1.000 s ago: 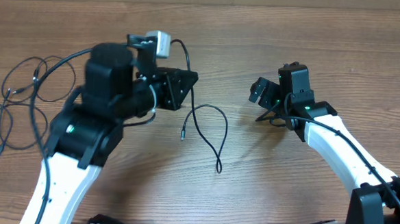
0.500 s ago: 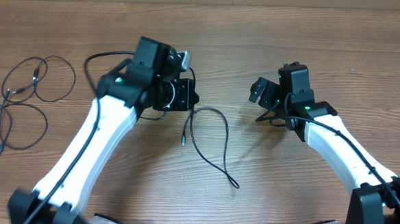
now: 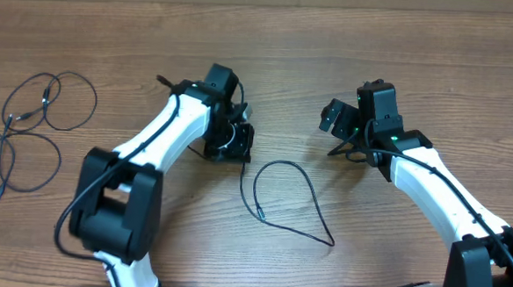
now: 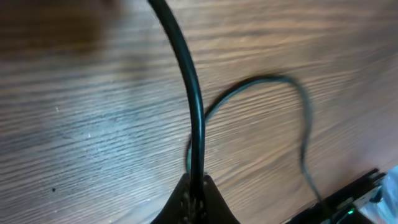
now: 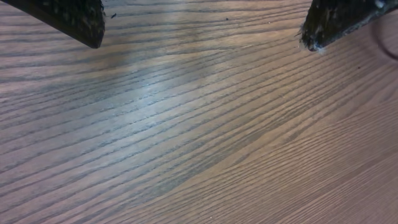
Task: Untangle cables
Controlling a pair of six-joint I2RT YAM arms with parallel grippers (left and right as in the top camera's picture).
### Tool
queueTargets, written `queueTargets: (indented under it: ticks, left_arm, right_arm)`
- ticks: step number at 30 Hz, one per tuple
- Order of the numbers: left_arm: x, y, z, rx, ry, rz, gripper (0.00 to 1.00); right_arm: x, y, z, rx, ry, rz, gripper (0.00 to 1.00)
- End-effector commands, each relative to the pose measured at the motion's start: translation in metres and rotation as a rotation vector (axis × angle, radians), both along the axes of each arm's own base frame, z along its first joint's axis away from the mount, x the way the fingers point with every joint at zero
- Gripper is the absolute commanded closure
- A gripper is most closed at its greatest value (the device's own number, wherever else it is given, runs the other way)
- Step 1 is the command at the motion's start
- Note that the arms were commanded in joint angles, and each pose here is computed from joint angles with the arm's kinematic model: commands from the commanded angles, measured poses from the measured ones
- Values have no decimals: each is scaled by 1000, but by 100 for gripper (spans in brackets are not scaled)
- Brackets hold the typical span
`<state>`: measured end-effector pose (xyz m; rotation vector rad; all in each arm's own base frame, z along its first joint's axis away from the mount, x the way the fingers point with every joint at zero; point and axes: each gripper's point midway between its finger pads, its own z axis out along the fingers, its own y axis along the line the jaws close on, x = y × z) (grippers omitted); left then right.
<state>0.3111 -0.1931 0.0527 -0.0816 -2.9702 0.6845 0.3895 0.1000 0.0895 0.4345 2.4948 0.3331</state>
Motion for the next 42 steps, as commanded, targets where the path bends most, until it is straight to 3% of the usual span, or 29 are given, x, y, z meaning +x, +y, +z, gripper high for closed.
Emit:
queueTargets:
  ticks: [1, 3, 11, 23, 27, 42]
  left_arm:
    - [-10, -3, -20, 22, 50, -72, 91]
    - [-13, -4, -26, 28, 66, -85, 86]
    - [-19, -7, -32, 72, 66, -116, 46]
    - [-34, -7, -44, 323, 14, -159, 40]
    - [-42, -18, -45, 361, -17, -209, 34]
    - [-47, -20, -49, 425, -35, -208, 50]
  right_arm:
    - [2, 0, 2, -4, -9, -5, 0]
    - [2, 0, 2, -4, -9, -5, 0]
    - [2, 0, 2, -4, -9, -5, 0]
    - [2, 0, 2, -4, -9, -5, 0]
    - [2, 0, 2, -4, -9, -5, 0]
    - [2, 0, 2, -4, -9, -5, 0]
